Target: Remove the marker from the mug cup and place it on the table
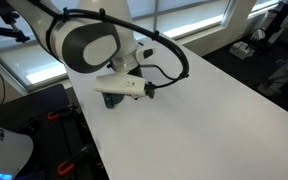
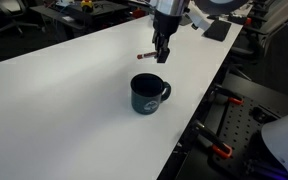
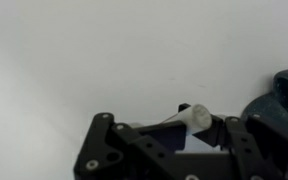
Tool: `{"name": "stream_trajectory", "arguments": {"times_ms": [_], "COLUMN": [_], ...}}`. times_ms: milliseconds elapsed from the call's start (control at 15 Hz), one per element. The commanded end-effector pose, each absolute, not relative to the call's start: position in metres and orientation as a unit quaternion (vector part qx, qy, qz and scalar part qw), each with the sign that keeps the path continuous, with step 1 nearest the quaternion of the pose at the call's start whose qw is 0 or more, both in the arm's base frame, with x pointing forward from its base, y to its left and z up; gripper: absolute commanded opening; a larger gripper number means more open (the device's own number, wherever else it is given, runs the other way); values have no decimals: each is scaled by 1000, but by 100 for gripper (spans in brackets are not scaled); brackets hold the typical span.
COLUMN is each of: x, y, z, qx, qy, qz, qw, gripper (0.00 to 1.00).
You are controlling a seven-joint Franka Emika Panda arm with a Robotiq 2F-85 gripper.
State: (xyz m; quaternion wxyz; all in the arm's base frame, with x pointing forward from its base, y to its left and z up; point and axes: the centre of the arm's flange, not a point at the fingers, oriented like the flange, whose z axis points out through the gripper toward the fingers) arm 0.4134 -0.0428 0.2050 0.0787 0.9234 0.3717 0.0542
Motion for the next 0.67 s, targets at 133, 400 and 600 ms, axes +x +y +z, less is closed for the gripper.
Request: {"name": "stream_trajectory", "arguments": {"times_ms": [133, 400, 600], "x": [399, 395, 392], "y": [-56, -69, -70], "z": [169, 157, 151], "qx": [927, 932, 936], "qy": [363, 351, 343], "qz": [41, 28, 20], "qw": [83, 81, 78], "gripper": [1, 1, 28]}}
